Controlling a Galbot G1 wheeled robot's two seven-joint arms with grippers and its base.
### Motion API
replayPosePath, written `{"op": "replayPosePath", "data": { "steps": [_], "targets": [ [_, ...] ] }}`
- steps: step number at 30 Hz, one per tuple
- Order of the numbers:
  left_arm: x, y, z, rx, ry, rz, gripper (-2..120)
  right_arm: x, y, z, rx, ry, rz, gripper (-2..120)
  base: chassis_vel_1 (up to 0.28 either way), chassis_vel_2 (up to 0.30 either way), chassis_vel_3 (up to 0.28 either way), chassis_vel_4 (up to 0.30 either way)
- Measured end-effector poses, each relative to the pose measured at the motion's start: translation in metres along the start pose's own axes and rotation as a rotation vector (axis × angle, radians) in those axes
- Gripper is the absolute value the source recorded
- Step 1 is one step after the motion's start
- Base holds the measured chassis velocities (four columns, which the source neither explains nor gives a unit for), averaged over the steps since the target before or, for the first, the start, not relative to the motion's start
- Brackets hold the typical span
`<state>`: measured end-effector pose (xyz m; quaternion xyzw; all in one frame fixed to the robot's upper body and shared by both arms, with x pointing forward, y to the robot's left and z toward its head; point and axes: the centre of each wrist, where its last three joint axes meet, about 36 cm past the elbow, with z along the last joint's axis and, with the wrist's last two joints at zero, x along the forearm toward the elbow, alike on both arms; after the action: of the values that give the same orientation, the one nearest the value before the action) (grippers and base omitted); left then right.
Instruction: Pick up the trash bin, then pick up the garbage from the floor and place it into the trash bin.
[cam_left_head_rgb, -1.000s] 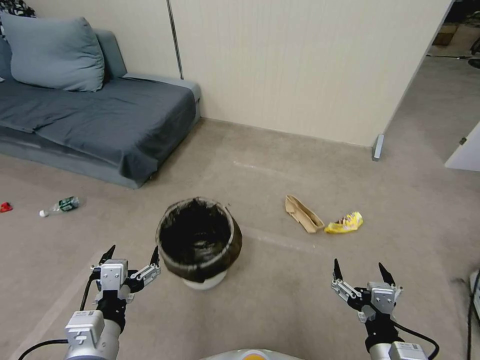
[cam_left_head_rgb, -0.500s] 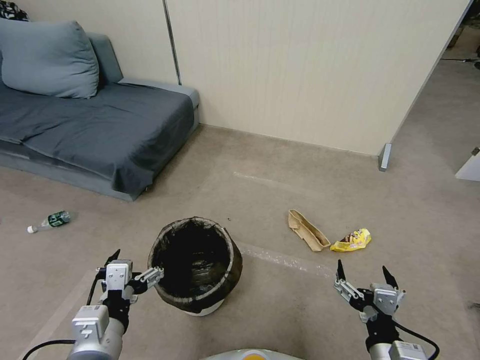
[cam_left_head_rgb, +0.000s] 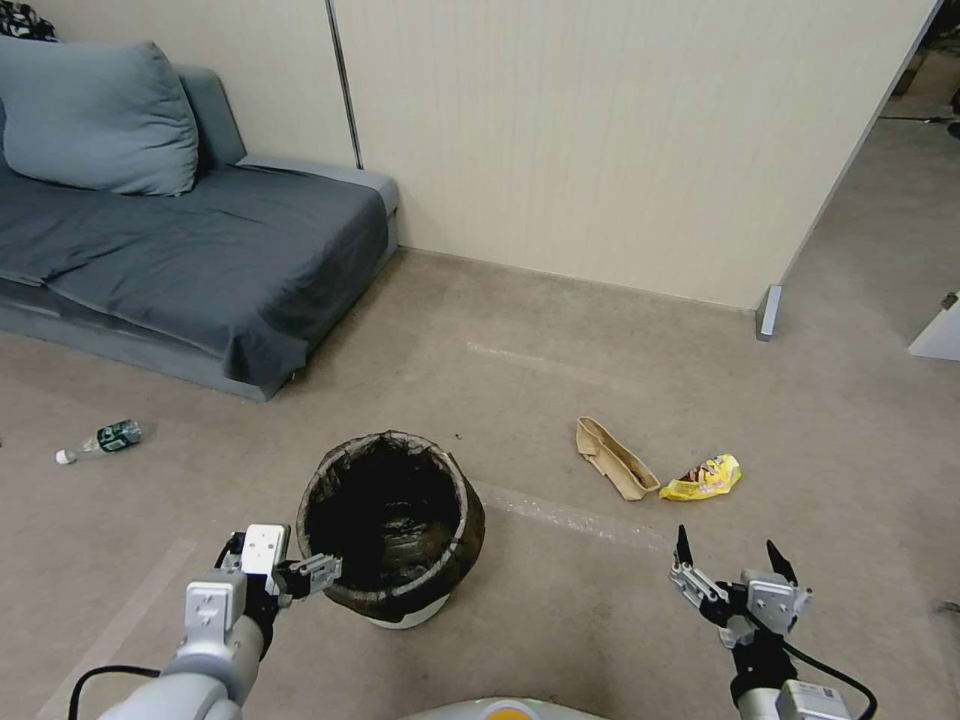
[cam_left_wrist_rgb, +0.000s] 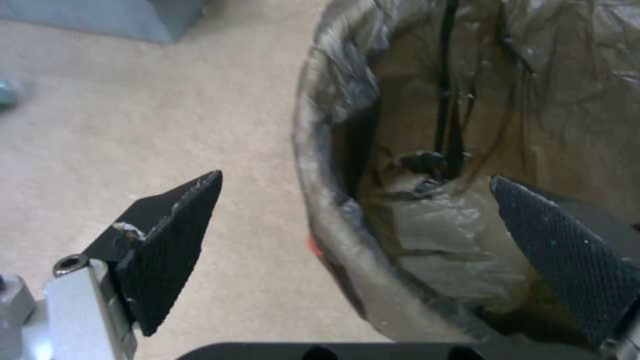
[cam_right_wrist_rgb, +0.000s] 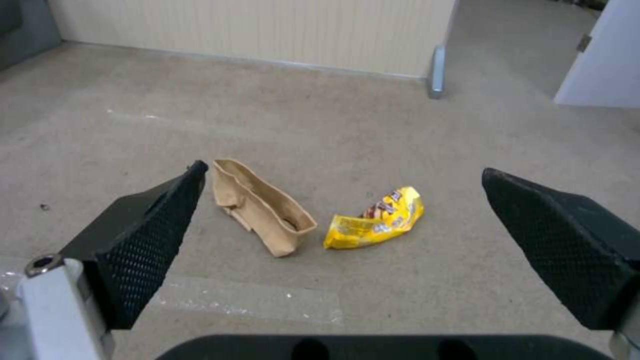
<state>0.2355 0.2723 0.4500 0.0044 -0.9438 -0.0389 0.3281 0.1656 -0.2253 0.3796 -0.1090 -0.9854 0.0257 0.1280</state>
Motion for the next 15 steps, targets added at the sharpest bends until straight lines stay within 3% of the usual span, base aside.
{"op": "replayPosePath", "data": {
  "steps": [5,15],
  "targets": [
    [-0.014,0.001,-0.001,0.023,0.017,0.023,100,0.001,-0.001,0.003,0.005,0.009,0.012,100,0.0,0.0,0.0,0.0],
    [-0.037,0.003,-0.003,0.059,0.037,0.0,100,0.005,0.0,0.007,0.015,0.033,0.013,100,0.0,0.0,0.0,0.0]
  ]
}}
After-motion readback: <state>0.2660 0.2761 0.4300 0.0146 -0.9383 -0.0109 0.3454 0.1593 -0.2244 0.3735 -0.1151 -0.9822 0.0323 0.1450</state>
